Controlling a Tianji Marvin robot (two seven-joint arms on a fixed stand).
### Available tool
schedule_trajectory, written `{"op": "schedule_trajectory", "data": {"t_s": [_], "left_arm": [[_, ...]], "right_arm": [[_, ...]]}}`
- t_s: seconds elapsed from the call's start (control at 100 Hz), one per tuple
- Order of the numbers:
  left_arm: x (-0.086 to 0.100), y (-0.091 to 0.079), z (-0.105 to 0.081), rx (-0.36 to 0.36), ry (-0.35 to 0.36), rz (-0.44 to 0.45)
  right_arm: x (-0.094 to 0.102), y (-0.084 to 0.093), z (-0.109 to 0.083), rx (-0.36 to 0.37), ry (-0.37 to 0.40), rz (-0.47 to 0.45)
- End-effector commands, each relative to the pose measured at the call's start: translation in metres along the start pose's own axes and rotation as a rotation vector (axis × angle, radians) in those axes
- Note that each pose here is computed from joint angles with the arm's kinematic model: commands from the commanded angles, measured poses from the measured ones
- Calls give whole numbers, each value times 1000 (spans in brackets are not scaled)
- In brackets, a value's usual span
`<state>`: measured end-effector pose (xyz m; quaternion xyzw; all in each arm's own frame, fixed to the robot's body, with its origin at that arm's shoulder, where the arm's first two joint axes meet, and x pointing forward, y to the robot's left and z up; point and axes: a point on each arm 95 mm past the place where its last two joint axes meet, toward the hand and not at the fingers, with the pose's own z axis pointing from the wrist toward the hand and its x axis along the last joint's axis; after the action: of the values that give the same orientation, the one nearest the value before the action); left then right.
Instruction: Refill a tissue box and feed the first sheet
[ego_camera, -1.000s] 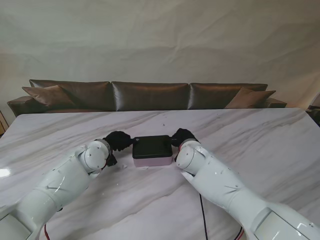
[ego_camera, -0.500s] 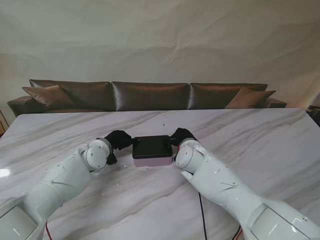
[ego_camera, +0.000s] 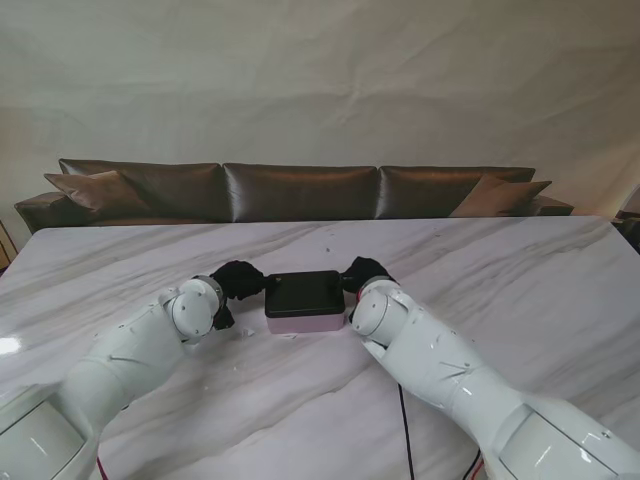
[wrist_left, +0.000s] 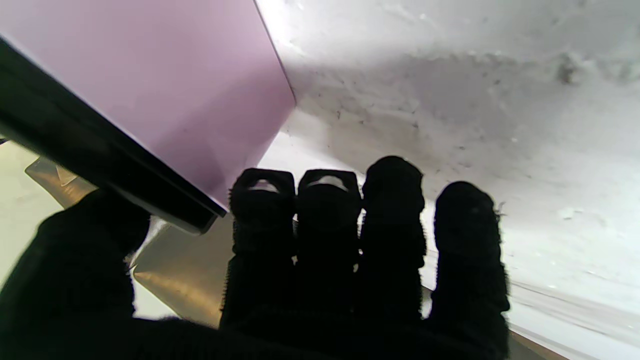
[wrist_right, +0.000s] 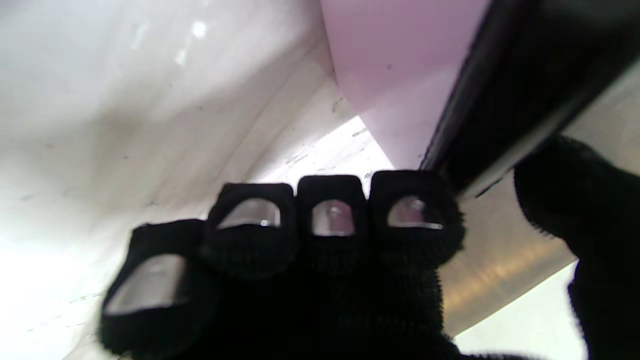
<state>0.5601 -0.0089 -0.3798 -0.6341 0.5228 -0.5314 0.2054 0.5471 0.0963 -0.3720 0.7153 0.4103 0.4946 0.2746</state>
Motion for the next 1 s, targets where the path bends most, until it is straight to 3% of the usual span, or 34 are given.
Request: {"op": "schedule_trajectory", "data": {"t_s": [0.0, 0.11, 0.28, 0.59, 0.82, 0.99], "left_arm": [[-8, 33, -5, -85, -27, 5], [-8, 32, -5, -73, -20, -8], [-3, 26, -7, -19, -16, -79], [9, 14, -15, 54, 16, -187], [11, 6, -32, 64, 4, -178], [3, 7, -51, 61, -18, -126]], "right_arm": [[-31, -28, -5, 73, -69, -30], [-31, -27, -6, 67, -72, -20], [-28, -21, -13, 82, -91, 65], [-29, -3, -34, 93, -81, 109], [-33, 15, -56, 52, -57, 120], [-43, 21, -79, 48, -35, 59]]}}
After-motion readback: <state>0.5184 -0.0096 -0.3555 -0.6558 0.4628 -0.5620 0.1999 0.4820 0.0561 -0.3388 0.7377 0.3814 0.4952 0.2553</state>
